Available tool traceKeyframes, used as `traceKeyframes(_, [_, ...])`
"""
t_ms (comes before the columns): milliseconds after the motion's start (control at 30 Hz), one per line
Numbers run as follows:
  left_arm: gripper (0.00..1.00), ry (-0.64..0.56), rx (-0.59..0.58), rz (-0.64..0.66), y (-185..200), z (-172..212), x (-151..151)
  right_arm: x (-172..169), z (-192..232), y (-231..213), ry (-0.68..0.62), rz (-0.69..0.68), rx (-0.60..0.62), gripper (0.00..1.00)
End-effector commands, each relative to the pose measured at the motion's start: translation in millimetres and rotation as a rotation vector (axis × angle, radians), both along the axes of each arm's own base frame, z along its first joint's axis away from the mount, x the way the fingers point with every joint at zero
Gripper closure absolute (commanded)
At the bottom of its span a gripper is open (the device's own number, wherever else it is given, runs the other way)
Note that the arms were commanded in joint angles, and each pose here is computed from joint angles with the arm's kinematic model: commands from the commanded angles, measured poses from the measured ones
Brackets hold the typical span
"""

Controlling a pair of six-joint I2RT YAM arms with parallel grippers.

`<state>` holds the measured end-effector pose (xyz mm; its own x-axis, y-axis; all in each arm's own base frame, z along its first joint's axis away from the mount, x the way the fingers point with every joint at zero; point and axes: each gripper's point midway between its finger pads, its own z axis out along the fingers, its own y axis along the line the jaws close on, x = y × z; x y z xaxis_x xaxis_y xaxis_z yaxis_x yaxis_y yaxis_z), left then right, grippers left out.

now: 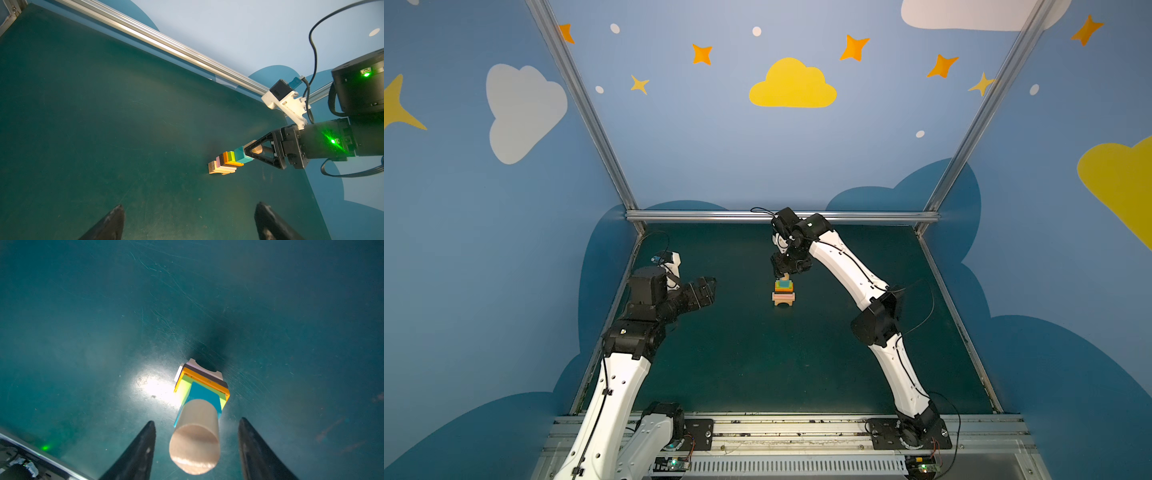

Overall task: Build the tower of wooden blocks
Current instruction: 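Open the right gripper and release the cream cylinder on the teal cube, then raise and withdraw the right gripper from the stack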

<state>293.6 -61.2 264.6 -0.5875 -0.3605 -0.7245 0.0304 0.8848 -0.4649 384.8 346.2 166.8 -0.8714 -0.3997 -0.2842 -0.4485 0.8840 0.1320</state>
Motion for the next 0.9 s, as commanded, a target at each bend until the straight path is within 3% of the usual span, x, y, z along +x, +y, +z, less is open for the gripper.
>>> traceKeyframes(0, [0.03,-0.006,-0.007,-0.006,-0.8,-1.0,0.3,2.4,16.1,0.4,-0.03,-0.009,0.029,0.32])
traceKeyframes(367, [0.03,-0.007,-0.008,-0.003,-0.5,-0.7,0.5,-5.8,53.4,-6.8,-0.084,-0.013,0.07,0.26])
traceKeyframes(867, [0.07,-0.002,-0.024,-0.018,-4.3,-2.5,2.2,-49.0,92.3,-43.2,-0.144,-0.077,0.119,0.27])
